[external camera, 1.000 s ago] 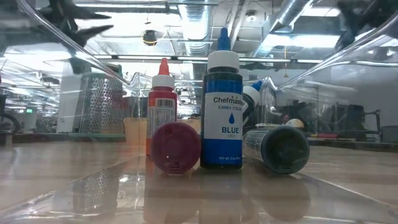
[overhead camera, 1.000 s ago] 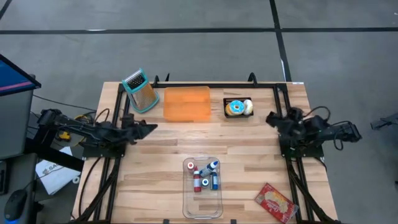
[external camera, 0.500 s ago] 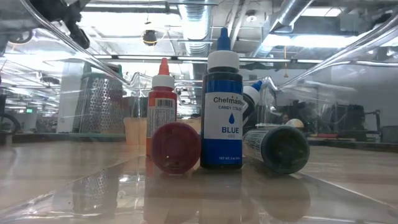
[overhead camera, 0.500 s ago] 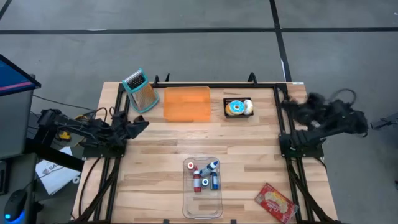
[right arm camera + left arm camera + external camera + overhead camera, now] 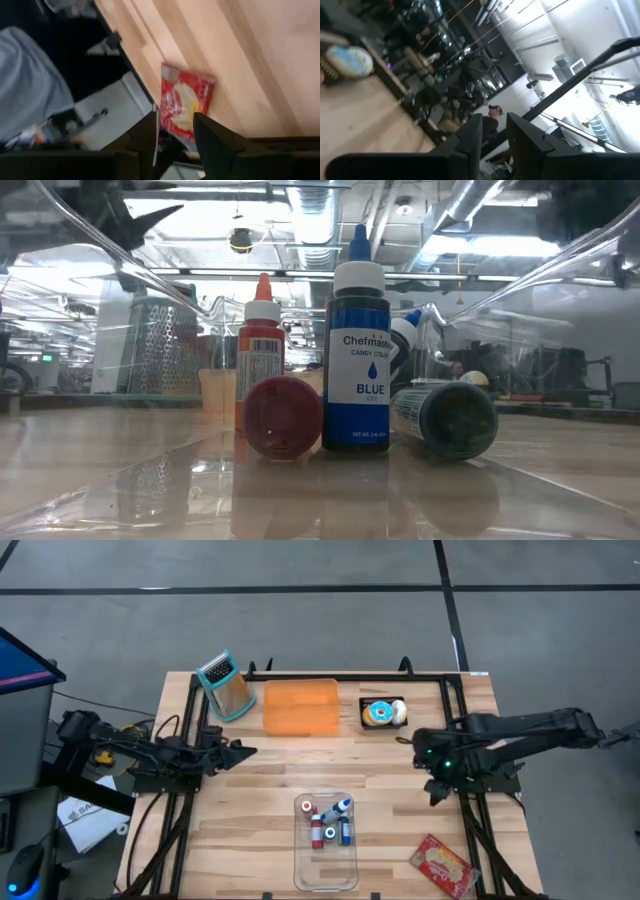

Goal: Pick & Place Food Item
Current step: Put the red popcorn bag into the orange bin

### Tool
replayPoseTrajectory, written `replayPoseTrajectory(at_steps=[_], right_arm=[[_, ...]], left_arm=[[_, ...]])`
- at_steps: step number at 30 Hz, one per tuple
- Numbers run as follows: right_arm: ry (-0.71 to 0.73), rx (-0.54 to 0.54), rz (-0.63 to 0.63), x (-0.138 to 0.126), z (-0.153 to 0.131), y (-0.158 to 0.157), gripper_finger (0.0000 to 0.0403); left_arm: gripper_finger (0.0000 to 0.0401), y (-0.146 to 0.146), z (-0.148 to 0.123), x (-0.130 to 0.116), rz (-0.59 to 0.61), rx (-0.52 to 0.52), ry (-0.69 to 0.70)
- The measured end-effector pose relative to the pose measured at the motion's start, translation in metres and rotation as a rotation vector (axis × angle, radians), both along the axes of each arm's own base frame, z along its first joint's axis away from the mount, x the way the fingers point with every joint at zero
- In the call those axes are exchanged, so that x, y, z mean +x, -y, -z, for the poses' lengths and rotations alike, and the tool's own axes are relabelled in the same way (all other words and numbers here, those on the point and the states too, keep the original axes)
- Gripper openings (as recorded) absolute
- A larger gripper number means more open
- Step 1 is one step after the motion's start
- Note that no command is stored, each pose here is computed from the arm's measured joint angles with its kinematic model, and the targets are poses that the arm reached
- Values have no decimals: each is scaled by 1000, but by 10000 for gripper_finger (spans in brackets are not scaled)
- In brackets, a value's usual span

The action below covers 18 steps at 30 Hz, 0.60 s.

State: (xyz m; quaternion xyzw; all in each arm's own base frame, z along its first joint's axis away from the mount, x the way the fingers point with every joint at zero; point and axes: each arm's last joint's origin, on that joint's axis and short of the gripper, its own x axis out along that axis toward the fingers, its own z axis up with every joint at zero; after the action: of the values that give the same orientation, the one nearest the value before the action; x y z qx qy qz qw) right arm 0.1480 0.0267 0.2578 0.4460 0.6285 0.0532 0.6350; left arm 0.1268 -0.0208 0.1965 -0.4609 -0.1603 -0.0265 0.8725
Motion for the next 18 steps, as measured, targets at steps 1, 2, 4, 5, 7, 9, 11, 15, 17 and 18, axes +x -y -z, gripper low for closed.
replayPoseTrajectory(at_steps=[1, 2, 4, 5, 7, 9, 11, 15, 17, 18], right_arm=[[-11, 23, -14, 2, 8, 2, 126], [-6, 39, -22, 5, 16, 4, 130], [-16, 50, -33, 4, 34, 5, 141], [-17, 53, -33, 3, 43, 6, 146], [-11, 70, -27, 1, 59, 7, 159], [-47, 83, -23, -6, 79, 5, 171], [-78, 92, -37, -13, 95, 2, 183], [-115, 112, -48, -22, 120, -8, 202], [-83, 137, -55, -20, 125, -15, 209], [-77, 145, -58, -20, 127, -19, 210]], left_arm=[[92, 0, 1, 1, 13, -17, -9], [100, 1, 2, 2, 26, -27, -17], [117, 2, 4, 3, 38, -44, -27], [125, 2, 4, 4, 42, -50, -28], [141, 3, 3, 4, 52, -57, -9], [155, 5, 2, 4, 64, -59, 2], [166, 6, 1, 4, 75, -61, 9], [179, 7, 1, 3, 81, -64, 15], [182, 7, -1, 3, 81, -69, 24], [182, 7, -2, 3, 81, -72, 27]])
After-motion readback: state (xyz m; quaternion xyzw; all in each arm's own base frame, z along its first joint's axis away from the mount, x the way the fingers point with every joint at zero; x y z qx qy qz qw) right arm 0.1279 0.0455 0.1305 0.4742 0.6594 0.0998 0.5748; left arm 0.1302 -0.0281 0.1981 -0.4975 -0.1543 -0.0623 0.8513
